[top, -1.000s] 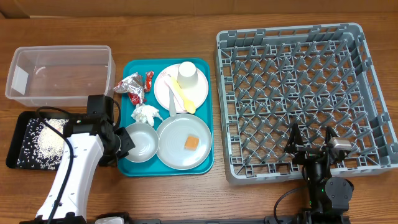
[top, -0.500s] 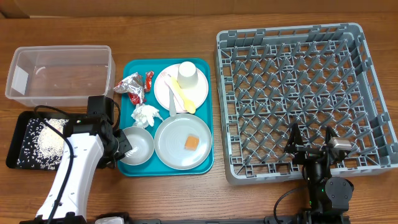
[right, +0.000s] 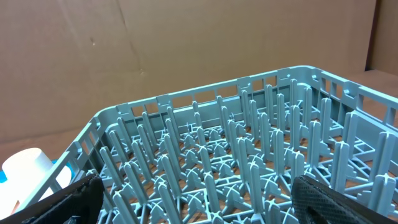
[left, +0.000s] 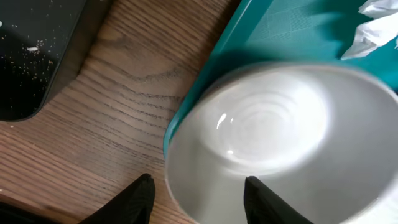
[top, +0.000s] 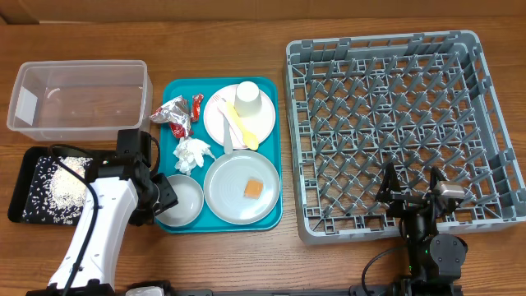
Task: Sort waste into correct bins and load items into the dishwasher rack
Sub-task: 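Release the bowl and withdraw the left gripper toward the black tray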
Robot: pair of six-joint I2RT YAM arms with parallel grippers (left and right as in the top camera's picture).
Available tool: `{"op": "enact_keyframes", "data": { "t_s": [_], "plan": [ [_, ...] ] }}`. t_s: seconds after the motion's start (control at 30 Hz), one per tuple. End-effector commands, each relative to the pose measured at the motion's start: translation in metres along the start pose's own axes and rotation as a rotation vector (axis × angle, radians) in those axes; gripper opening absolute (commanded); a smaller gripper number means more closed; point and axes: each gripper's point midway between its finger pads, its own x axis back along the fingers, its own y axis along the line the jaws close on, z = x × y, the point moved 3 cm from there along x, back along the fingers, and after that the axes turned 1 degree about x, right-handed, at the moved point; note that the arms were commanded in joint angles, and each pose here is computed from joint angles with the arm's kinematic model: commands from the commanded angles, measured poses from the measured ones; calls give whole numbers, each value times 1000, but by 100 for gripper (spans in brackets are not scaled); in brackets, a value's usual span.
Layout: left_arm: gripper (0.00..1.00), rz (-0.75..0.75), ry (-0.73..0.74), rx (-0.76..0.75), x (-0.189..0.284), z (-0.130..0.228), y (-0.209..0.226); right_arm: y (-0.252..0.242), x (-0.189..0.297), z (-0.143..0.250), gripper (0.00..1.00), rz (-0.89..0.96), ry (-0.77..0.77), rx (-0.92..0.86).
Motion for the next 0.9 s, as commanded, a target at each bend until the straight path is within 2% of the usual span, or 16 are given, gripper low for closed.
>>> {"op": "enact_keyframes", "data": {
  "t_s": [0.0, 0.17, 0.37, 0.4, 0.43, 0.47, 0.57, 0.87],
  "plan": [
    [47, -9, 25, -23, 0, 5, 0, 0, 0, 1, 100, -2, -7, 8],
    [47, -16, 37, -25, 25, 2, 0, 0, 0, 1, 100, -2, -7, 8],
    [51, 10, -6, -31, 73, -10, -6, 0, 0, 1, 100, -2, -7, 8],
    [55, 16, -16, -29, 81, -11, -6, 0, 0, 1, 100, -2, -7, 8],
    [67, 21, -28, -29, 88, -13, -6, 0, 0, 1, 100, -2, -7, 8],
    [100, 27, -44, -27, 97, -14, -6, 0, 0, 1, 100, -2, -7, 8],
    [100, 33, -93, 1, 114, -18, 1, 0, 0, 1, 100, -2, -7, 8],
    [100, 24, -256, 376, 141, -33, 72, 0, 0, 1, 100, -2, -7, 8]
  ]
}}
